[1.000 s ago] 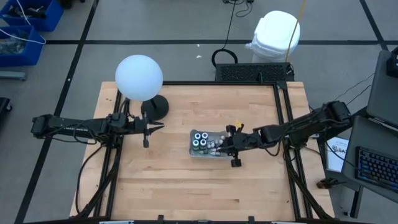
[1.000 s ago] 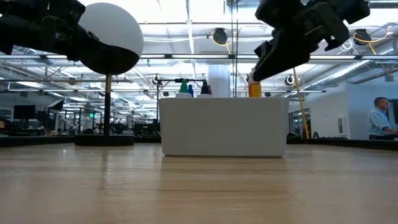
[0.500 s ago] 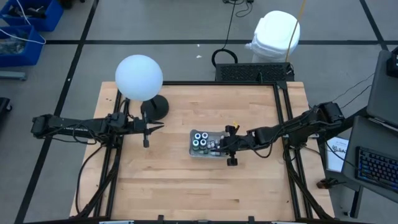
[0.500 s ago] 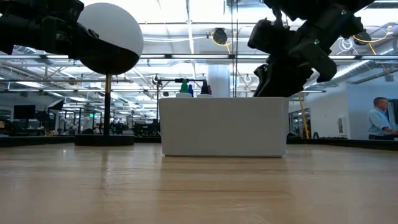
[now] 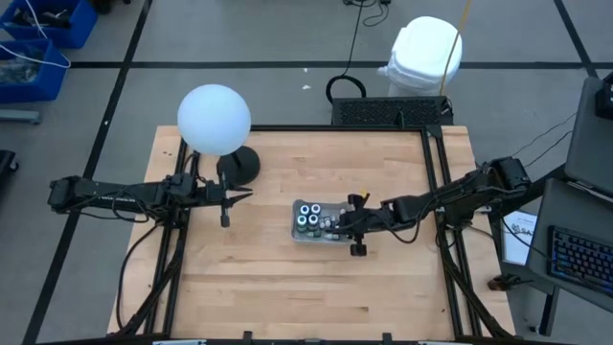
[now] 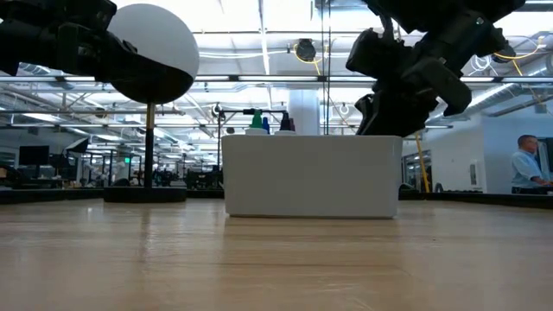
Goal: Pick & Place food coloring
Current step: Put the small yellow food coloring bottle into the gray bin, then return to Home Position
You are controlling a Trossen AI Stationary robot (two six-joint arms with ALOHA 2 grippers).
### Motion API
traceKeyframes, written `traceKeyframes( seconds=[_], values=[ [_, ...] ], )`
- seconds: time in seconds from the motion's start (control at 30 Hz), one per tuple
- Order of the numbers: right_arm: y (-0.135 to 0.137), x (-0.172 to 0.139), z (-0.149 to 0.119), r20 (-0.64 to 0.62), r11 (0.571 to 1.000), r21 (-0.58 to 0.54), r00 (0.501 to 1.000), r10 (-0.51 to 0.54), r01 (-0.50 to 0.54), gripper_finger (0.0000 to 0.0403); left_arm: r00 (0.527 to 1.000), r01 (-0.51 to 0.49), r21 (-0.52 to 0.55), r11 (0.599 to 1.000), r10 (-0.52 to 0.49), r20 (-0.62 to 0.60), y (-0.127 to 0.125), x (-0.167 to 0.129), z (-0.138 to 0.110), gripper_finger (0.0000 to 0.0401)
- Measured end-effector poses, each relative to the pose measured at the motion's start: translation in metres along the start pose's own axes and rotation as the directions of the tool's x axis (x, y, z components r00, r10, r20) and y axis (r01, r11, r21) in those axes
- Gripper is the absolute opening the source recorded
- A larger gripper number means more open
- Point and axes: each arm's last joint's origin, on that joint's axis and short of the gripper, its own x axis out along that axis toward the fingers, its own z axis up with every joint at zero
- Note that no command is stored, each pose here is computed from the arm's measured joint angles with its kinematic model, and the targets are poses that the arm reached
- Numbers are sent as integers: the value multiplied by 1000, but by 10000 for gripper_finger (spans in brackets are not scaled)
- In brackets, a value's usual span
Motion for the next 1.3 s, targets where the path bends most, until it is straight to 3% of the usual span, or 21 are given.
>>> traceKeyframes(
  seconds=[0.67, 1.03, 1.3],
  values=[
    [-1, 2, -5, 6, 1000, 25, 1000, 0, 0, 54, 1000, 0, -2, 1000, 0, 0, 0, 0, 0, 44],
    [-2, 2, -2, 46, 999, 55, 999, 1, -3, 106, 1000, 0, -17, 1000, 0, 0, 0, 0, 0, 44],
    [-1, -8, 3, 85, 999, 51, 996, 10, -15, 107, 1000, 1, -32, 999, -1, 1, 0, 0, 0, 44]
  ],
)
